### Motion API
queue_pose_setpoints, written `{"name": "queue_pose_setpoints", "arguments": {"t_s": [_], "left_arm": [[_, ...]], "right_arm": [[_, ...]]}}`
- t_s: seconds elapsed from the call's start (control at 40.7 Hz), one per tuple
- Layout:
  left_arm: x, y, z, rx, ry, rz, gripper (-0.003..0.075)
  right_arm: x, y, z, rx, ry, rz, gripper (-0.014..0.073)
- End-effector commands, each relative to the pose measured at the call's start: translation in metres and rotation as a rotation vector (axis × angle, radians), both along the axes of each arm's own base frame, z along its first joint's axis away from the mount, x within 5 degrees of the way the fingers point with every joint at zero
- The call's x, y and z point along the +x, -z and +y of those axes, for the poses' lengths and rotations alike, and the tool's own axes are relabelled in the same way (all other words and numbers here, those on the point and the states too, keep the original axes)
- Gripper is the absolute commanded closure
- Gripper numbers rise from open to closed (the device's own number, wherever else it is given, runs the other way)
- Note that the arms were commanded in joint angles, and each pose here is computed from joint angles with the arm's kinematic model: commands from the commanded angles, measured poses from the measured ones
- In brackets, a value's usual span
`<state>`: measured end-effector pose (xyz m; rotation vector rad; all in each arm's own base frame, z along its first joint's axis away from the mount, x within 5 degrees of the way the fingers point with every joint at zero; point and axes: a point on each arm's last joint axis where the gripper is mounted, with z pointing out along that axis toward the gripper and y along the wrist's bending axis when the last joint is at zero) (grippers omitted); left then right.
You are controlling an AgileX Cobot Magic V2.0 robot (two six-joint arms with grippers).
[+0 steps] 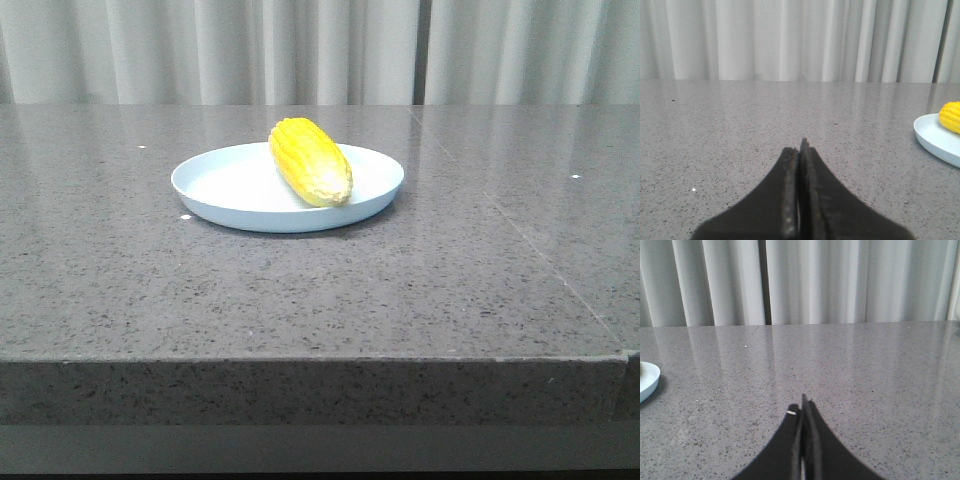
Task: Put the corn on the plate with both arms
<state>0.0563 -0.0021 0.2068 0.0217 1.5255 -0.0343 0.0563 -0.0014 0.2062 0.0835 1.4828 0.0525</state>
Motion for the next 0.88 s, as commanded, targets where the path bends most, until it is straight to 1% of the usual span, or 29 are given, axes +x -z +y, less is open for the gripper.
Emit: {"name": "queue_pose_setpoints", "arguments": {"t_s": [0.0, 0.86], "left_arm": [[-0.0007, -0.0007, 0.0005, -0.021, -0.005, -0.073, 0.0741], [-0.0007, -0.0007, 0.0005, -0.021, -0.005, -0.073, 0.0741]], "right_arm": [[-0.004, -0.0162, -0.0008, -0.001, 0.012, -0.13, 0.0665], [-0.0038, -0.015, -0.0007, 0.0, 0.011, -0.116, 0.0665]]}}
